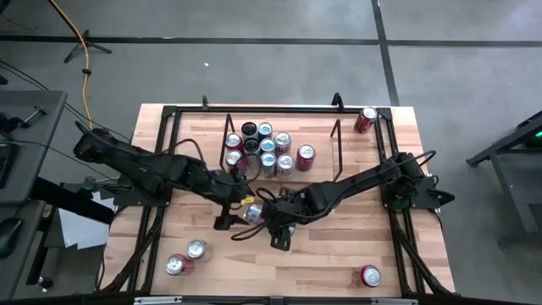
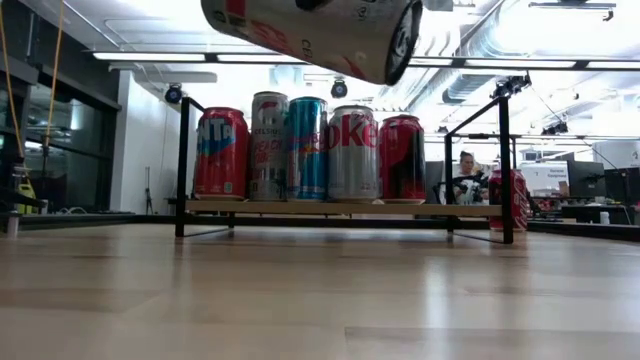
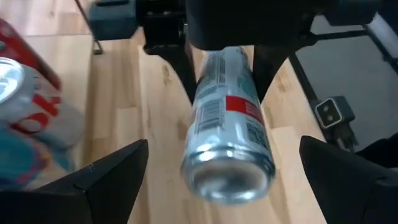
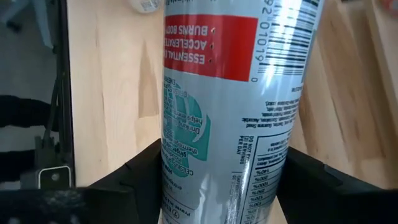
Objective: Place canned beverage on shelf
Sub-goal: Put the white-pink soda can on the shelf aligned with the other white-pink soda cans
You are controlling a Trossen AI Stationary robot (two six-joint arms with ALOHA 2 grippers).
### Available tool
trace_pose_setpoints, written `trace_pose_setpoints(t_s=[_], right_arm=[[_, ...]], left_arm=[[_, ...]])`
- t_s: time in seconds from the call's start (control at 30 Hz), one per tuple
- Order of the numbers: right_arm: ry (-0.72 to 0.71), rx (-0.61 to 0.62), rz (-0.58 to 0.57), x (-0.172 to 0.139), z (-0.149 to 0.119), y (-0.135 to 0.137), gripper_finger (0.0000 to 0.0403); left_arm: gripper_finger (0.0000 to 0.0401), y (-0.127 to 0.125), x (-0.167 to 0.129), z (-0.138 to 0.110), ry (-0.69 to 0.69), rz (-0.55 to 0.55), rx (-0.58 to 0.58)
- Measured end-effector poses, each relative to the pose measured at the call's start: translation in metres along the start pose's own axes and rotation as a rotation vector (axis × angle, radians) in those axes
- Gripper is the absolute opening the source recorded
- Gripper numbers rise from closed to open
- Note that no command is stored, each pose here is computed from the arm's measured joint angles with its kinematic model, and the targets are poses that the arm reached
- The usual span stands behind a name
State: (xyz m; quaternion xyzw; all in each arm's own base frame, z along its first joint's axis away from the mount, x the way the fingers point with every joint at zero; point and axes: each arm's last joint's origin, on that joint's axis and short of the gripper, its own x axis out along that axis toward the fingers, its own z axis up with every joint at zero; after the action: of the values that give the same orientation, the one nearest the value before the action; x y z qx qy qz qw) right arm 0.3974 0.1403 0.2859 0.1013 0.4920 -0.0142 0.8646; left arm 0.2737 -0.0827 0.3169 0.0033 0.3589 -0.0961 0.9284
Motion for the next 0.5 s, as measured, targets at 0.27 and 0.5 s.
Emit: trace_pose_setpoints(t_s=[0.27, 0.5], right_arm=[[-0.042, -0.057, -0.013, 0.001, 0.007, -0.006, 0.0228], [-0.052, -0.077, -0.025, 0.001, 0.009, -0.009, 0.0228]], left_arm=[[0.0369, -0.005, 0.022, -0.003, 0.049, -0.02, 0.006], [0.0366, -0.002, 0.021, -0.001, 0.033, -0.015, 0.042]])
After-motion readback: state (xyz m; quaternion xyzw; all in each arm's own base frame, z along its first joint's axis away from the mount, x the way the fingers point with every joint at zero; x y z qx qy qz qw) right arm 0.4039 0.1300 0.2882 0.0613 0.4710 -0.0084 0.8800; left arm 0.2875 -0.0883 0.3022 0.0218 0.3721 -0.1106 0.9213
